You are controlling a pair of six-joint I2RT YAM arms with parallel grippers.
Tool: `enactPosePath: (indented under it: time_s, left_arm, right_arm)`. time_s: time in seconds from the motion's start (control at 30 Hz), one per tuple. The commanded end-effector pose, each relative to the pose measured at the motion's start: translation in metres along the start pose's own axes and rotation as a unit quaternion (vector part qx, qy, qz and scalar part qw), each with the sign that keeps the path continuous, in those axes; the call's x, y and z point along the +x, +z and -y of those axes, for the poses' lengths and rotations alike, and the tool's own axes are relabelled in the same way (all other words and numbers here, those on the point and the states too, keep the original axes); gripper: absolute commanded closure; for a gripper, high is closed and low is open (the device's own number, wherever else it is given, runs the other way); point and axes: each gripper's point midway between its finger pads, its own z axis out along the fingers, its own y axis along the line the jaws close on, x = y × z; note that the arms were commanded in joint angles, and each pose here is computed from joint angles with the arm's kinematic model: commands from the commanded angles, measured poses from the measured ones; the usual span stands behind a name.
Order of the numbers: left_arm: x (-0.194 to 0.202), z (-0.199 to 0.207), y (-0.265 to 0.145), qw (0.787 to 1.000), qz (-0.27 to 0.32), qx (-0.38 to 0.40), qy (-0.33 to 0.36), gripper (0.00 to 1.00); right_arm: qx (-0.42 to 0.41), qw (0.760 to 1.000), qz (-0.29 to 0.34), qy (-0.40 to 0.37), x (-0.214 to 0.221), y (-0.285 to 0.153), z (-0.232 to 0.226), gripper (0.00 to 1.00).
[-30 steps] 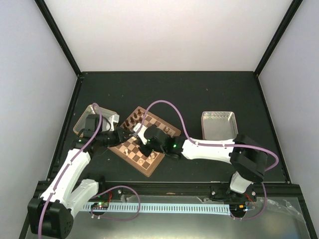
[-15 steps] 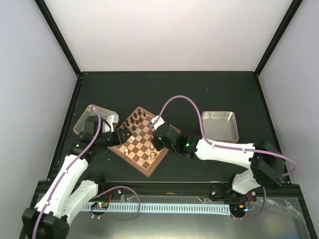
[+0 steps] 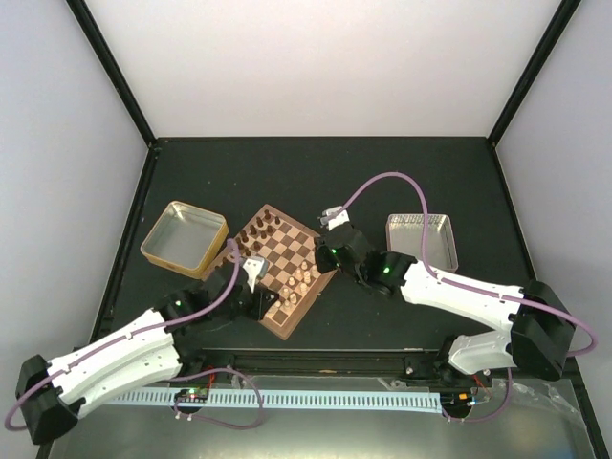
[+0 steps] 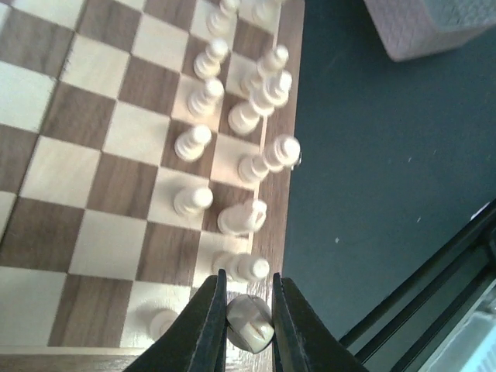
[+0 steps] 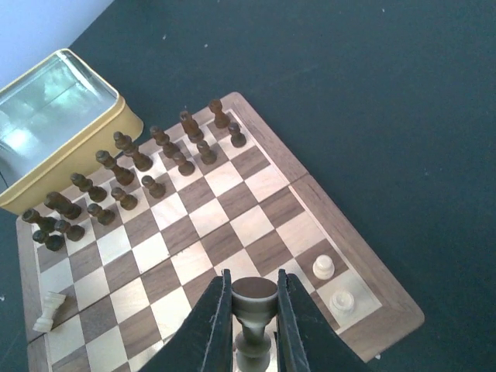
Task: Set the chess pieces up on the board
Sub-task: Place the chess piece on the chessboard.
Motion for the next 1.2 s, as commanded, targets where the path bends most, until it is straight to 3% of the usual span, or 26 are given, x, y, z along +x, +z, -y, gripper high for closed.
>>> enactPosePath:
  time_s: [0.0,0.27,1.17]
  left_arm:
    - [-0.003,0.002,0.006,0.997,0.045,-0.039,0.04,0.98]
    - [0.003,0.01,0.009,0.991,0.069,-0.064,0.093,0.98]
    - [0.004,-0.006,0.021,0.988,0.085,-0.093,0.092,0.98]
  right_arm:
    - [-0.001,1.0,-0.003,0.027,0.003,-0.001,0.004,0.95]
    - [-0.001,1.0,-0.005,0.03,0.005,0.0,0.004,0.95]
    - [-0.006,0.999,-0.01,0.034,0.006,0.001,0.004,0.94]
